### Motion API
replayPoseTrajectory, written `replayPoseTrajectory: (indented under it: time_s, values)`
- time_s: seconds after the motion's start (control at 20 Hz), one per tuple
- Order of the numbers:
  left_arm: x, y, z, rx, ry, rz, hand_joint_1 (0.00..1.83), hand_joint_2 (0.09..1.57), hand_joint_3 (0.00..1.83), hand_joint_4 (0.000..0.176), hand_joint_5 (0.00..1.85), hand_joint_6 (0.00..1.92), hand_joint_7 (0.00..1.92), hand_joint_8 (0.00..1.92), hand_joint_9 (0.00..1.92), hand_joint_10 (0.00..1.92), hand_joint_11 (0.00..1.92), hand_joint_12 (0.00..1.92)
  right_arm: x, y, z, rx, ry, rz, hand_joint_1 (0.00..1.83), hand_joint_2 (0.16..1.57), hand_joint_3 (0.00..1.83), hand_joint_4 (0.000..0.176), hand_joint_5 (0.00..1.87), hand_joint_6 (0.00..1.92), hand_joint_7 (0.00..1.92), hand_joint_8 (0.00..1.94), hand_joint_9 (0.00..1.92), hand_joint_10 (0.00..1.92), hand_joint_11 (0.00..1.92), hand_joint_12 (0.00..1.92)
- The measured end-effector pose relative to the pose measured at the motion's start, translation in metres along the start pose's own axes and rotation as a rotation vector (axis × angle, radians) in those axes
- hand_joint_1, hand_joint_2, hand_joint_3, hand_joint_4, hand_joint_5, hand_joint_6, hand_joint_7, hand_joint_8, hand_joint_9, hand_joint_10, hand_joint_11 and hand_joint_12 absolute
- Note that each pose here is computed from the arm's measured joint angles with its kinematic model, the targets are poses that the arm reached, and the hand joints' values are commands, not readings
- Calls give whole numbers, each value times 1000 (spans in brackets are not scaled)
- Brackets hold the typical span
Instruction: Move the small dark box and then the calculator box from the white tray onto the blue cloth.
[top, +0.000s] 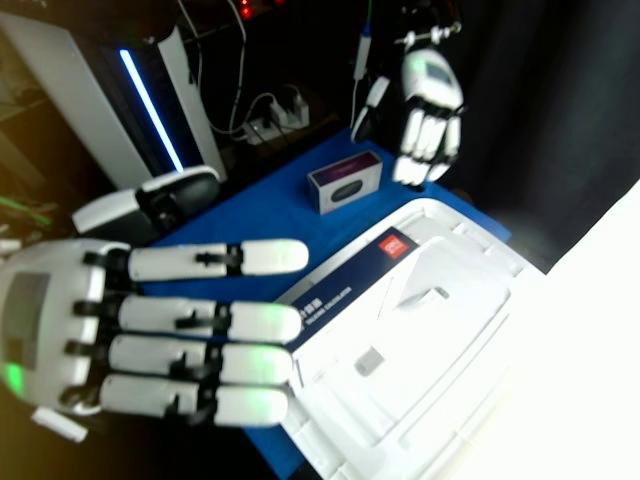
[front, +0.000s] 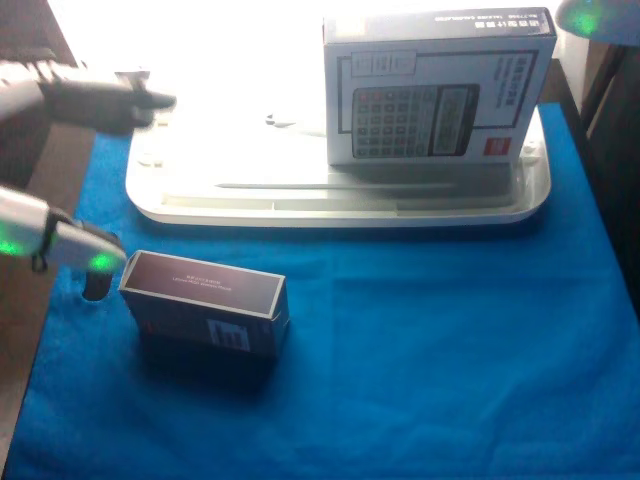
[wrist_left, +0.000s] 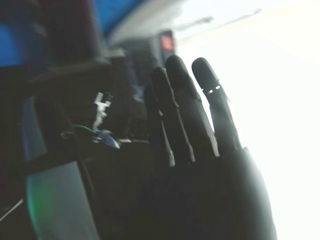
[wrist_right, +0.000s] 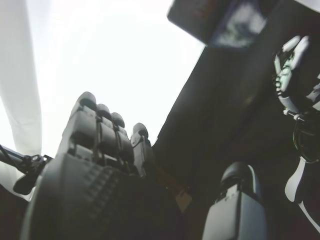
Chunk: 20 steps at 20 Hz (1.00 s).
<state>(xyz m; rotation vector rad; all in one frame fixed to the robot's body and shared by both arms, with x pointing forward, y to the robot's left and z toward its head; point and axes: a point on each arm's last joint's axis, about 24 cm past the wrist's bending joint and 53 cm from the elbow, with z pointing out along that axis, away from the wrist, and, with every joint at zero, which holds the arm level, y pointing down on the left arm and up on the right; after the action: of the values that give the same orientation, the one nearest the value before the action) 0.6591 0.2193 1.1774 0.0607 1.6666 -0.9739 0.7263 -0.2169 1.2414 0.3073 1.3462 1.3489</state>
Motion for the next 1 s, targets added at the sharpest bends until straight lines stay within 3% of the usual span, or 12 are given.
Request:
replayPoseTrajectory:
  time_s: [0.05,0.2,0.35,0.4,0.45,0.5,0.55,0.7,0.8,0.85,0.95,1.0]
  values:
    - [-10,2,-1,1,-33,-5,808,694,1,169,129,1,250,5,300,6,5,884,1,-7,3,14,-5,21,437,768,0,143,110,1,87,18,90,18,168,96]
    - [-38,10,-2,-10,-120,-16,746,712,2,176,66,2,127,4,100,6,8,340,12,-23,12,60,13,36,490,736,0,144,91,0,136,8,69,2,72,73]
    - [-50,18,-2,-27,-164,-29,696,731,7,176,39,0,119,0,75,2,3,271,8,-33,18,91,4,50,563,663,2,148,52,0,141,1,145,5,1,567]
    - [-50,19,-1,-28,-166,-29,691,739,6,176,29,0,102,0,63,1,0,245,7,-37,20,101,-2,61,568,658,0,146,44,0,144,2,143,2,0,598]
    - [-48,18,0,-25,-161,-28,687,736,4,176,39,5,108,4,64,2,1,239,9,-44,22,117,-3,76,596,653,0,156,57,5,144,1,121,0,0,603]
    - [-47,16,1,-19,-159,-29,679,734,2,176,32,2,108,4,62,1,6,238,11,-49,23,133,-1,88,606,655,0,152,67,4,147,1,127,2,0,658]
    - [-45,14,3,-12,-158,-32,672,738,2,176,6,0,102,1,53,1,1,213,15,-55,23,157,7,90,613,675,0,123,56,1,139,0,185,11,0,802]
    - [-43,11,4,2,-158,-32,695,737,0,176,11,4,107,4,52,1,0,177,19,-72,22,218,24,77,635,657,0,117,92,11,152,11,195,8,18,843]
    - [-44,9,4,10,-163,-31,714,743,2,176,17,4,113,4,54,1,0,148,21,-81,22,252,28,78,663,683,0,71,95,0,232,2,292,15,47,1106]
    - [-44,8,4,12,-165,-37,726,754,4,176,16,2,99,2,36,1,0,123,24,-83,22,261,31,81,652,694,0,73,90,0,248,1,310,10,32,1157]
    - [-40,4,5,23,-158,-37,758,729,0,176,33,5,91,0,25,0,0,103,32,-88,22,275,45,85,676,691,0,51,122,5,255,2,283,0,0,1151]
    - [-39,3,5,26,-156,-37,769,726,0,176,45,6,94,1,16,0,0,74,34,-89,23,279,48,87,694,686,0,75,157,4,276,3,361,24,0,1331]
